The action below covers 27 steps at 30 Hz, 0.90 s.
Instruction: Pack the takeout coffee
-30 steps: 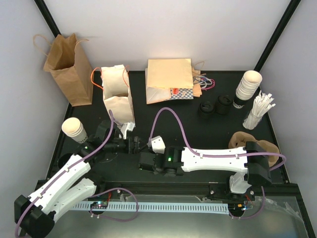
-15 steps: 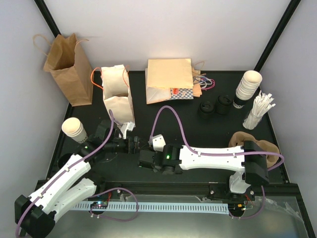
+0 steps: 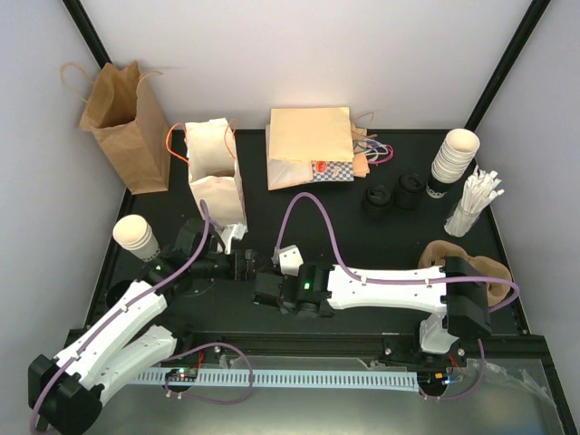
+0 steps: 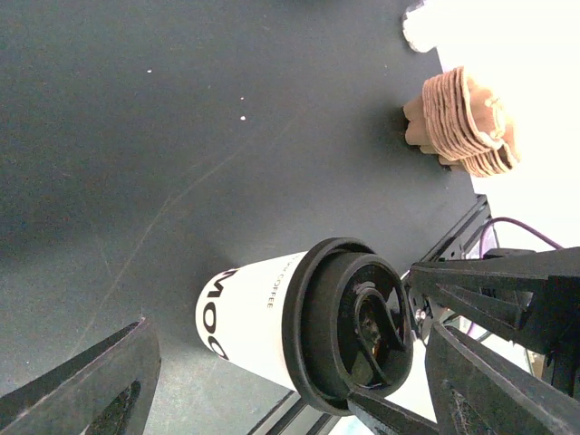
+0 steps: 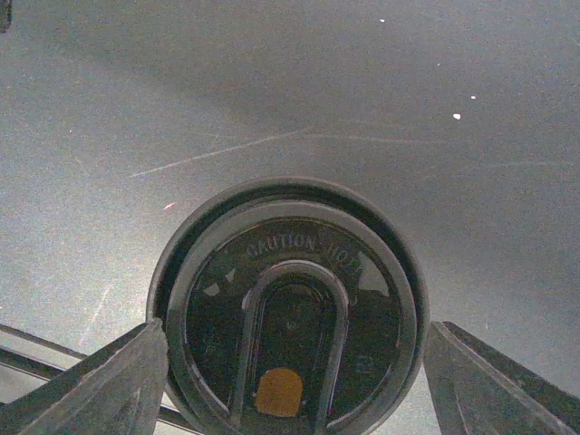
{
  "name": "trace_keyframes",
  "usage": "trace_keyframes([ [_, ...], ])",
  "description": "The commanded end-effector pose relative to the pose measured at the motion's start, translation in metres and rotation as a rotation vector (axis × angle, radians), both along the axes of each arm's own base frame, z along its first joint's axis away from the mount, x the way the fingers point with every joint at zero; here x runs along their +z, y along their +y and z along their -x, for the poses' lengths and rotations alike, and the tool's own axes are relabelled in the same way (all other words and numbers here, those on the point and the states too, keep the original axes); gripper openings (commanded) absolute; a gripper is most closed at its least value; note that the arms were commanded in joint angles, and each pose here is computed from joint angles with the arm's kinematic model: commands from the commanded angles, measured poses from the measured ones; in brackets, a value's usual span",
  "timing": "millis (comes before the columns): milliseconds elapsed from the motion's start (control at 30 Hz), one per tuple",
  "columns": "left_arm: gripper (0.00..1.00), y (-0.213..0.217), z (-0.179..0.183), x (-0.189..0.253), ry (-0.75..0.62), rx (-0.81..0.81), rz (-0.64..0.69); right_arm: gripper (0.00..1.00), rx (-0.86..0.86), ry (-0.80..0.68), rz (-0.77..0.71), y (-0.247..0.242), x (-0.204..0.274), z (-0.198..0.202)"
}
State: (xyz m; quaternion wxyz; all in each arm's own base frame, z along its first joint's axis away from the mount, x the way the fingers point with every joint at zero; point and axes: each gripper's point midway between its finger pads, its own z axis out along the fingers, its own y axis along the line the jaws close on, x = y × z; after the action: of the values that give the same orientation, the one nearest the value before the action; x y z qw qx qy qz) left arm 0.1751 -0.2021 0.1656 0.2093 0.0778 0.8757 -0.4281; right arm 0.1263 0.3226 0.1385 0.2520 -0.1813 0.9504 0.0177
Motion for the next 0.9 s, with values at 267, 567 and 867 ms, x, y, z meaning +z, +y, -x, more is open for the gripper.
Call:
trace_keyframes([
  [267, 0.82, 0.0005, 0.0004, 0.0006, 0.000, -0.016, -0.003, 0.78, -0.009, 0.000, 0.011, 0.0021, -0.0025, -0.0033],
  [567, 0.82, 0.0012, -0.0004, -0.0005, 0.003, -0.018, -0.007, 0.77, -0.001, 0.010, 0.016, 0.0042, -0.0060, -0.0029],
  [867, 0.82, 0.0011, -0.0009, -0.0005, 0.006, -0.022, -0.008, 0.77, 0.002, 0.016, 0.018, 0.0048, -0.0067, -0.0031],
])
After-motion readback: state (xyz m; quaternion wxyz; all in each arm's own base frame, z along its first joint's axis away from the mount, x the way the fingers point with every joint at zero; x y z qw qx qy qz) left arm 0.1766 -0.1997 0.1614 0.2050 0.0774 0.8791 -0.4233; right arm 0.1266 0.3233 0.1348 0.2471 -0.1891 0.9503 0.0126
